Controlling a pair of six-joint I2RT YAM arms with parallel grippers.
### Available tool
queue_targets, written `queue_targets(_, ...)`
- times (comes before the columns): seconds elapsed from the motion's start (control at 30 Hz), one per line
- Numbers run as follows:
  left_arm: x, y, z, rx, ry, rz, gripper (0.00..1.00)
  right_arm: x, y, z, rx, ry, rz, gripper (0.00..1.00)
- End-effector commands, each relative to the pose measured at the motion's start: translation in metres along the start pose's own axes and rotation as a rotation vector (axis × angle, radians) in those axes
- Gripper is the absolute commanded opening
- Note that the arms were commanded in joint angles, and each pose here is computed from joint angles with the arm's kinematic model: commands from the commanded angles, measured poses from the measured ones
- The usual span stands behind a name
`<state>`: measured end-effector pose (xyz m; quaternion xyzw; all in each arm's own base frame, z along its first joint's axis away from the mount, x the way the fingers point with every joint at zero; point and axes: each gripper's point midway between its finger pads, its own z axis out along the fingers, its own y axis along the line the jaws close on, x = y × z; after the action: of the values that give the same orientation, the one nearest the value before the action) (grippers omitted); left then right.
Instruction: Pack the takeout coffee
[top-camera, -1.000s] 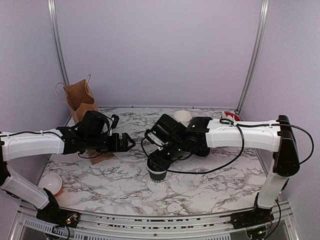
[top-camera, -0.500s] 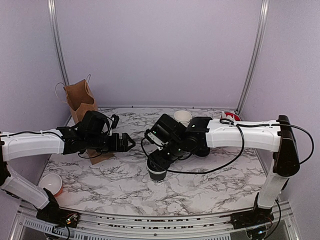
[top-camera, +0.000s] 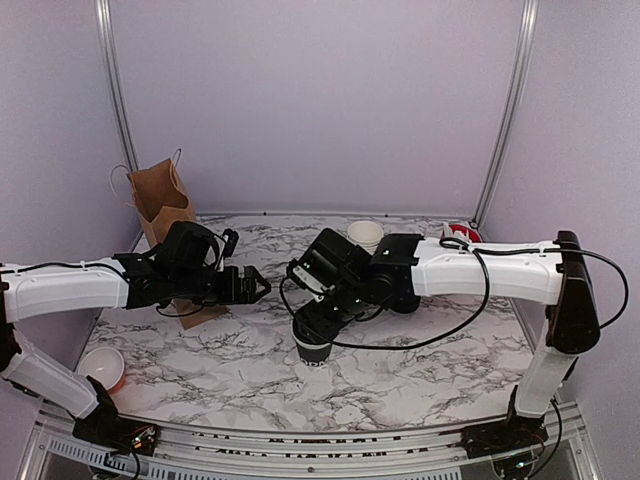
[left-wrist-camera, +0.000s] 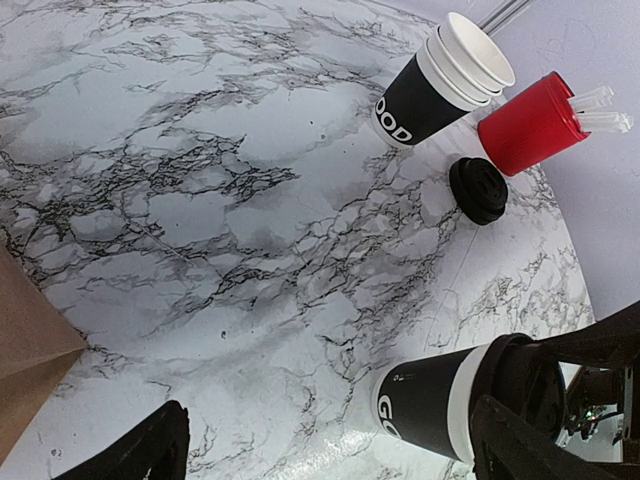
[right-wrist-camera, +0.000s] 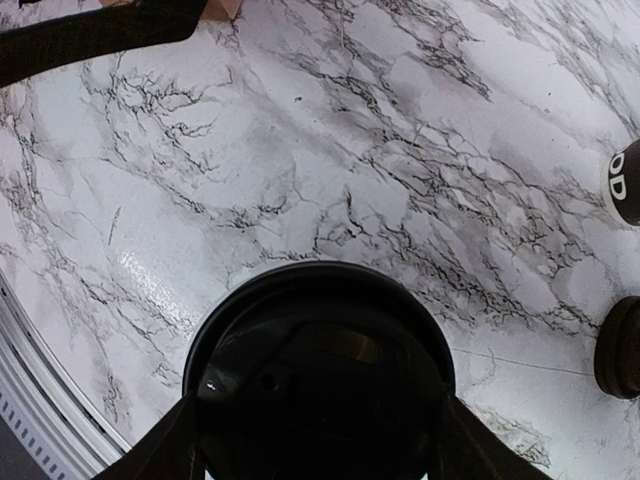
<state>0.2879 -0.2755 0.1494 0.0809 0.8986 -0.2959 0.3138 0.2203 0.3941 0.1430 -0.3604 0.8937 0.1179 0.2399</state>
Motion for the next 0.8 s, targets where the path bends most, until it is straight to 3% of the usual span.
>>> queue_targets(0.0,-0.002,-0.003,0.003,0.009,-0.004,0.018,0.99,-0.006,0.009,-0.006,0.0,-0.011,-0.021,0.66)
queue_targets(0.23,-0.002,-0.003,0.003,0.008,-0.004,0.017,0.99,0.001,0.002,-0.001,0.037,0.015,-0.012,0.66)
queue_targets(0.47,-0.003,-0.004,0.004,0.01,-0.004,0.019,0.99,-0.027,0.01,-0.025,0.01,-0.087,-0.03,0.66)
queue_targets(0.77,-0.003,-0.003,0.003,0.004,-0.005,0.021,0.99,-0.014,0.019,-0.013,0.003,-0.037,-0.061,0.66)
